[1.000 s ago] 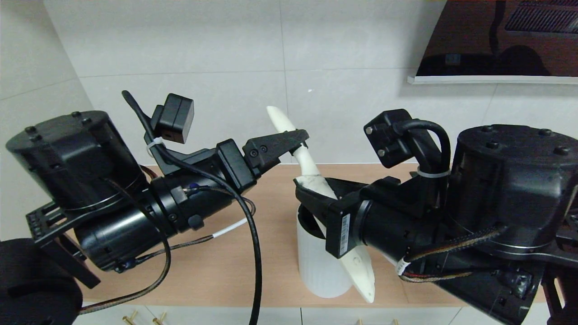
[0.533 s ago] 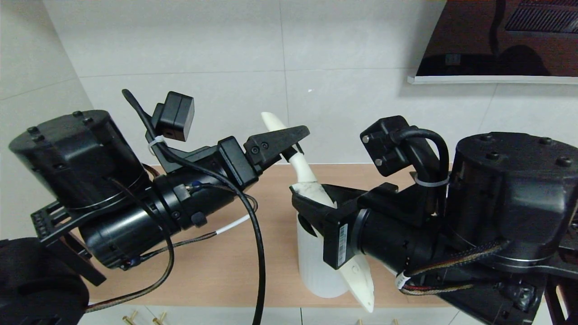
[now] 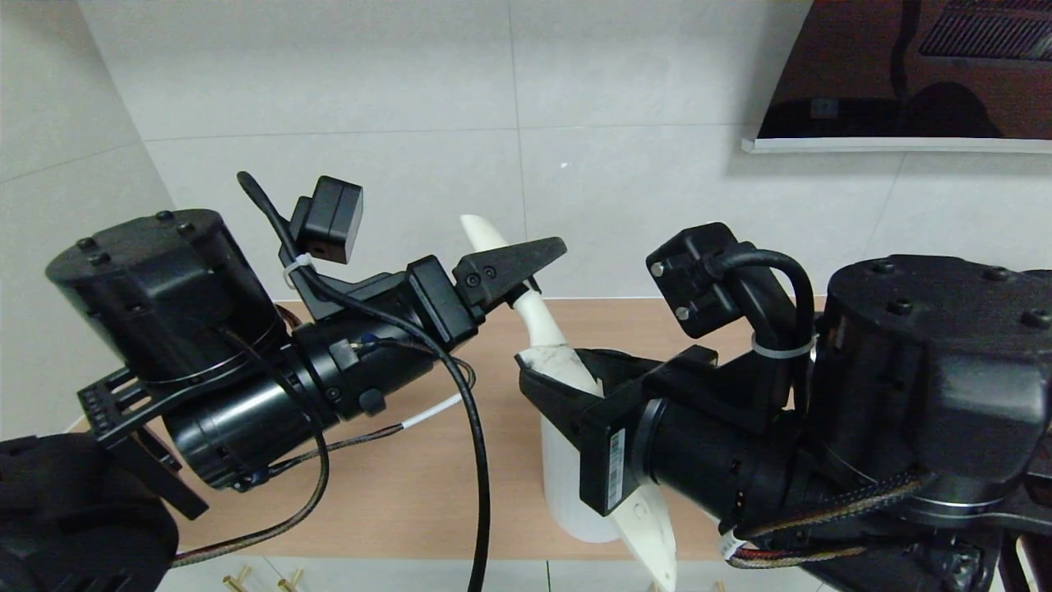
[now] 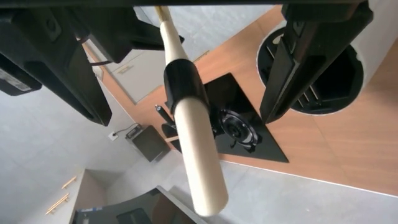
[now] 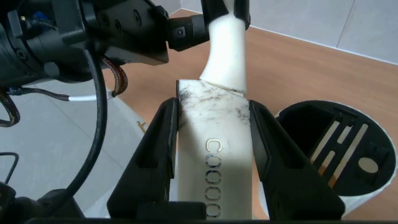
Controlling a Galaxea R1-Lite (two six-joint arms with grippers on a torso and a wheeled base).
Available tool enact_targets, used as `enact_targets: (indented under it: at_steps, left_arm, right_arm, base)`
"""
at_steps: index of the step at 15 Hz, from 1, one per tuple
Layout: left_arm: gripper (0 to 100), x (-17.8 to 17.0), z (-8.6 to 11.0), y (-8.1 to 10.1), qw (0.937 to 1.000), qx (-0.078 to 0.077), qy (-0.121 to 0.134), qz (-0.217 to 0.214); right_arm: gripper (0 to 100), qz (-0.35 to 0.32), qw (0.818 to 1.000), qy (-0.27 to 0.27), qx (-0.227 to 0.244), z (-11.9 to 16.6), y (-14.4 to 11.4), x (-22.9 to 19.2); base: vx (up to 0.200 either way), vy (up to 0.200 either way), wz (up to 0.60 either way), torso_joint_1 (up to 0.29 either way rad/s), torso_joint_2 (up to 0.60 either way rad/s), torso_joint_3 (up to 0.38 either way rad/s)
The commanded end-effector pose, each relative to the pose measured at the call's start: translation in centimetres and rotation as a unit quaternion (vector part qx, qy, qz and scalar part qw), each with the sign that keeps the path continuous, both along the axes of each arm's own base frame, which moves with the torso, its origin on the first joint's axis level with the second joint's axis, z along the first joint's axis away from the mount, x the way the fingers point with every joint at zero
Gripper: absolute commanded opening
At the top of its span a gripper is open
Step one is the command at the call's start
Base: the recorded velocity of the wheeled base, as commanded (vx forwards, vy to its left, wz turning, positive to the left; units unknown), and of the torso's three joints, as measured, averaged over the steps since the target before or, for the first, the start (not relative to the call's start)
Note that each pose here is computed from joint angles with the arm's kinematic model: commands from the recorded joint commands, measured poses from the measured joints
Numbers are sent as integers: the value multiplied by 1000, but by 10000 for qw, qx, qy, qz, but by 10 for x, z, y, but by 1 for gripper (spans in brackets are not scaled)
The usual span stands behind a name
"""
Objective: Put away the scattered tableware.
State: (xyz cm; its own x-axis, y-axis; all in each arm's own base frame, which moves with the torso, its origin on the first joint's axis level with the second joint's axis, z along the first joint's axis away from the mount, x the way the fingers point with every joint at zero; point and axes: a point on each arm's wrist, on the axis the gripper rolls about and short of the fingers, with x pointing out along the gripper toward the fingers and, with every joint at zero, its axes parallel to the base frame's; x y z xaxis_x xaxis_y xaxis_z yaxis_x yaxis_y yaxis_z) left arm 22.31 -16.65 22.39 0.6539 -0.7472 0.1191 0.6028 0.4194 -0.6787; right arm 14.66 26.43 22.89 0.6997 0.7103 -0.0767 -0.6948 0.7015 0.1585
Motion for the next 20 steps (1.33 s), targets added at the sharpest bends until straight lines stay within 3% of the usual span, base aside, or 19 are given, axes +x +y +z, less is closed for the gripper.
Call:
enact_targets:
  at_steps: [1, 2, 3, 20]
  left_arm:
    - [100, 0, 0, 0, 10000, -7, -5, 9]
    - [100, 0, 1, 0, 10000, -14, -9, 24]
    - [0, 0, 1, 0, 10000, -14, -9, 24]
    - [0, -3, 5, 0, 9999, -69, -70, -46]
  right_arm:
    - [0, 18, 10000, 16, -2, -1, 1, -1]
    - [0, 18, 10000, 18, 11, 0, 2, 0]
    - [0, 48, 10000, 18, 11, 0, 3, -2]
    - [0, 47, 9999, -6, 101, 3, 1, -4]
  base:
    - [0, 0, 0, 0, 0, 0]
    - [0, 0, 0, 0, 0, 0]
    - [0, 0, 0, 0, 0, 0]
    - [0, 0, 0, 0, 0, 0]
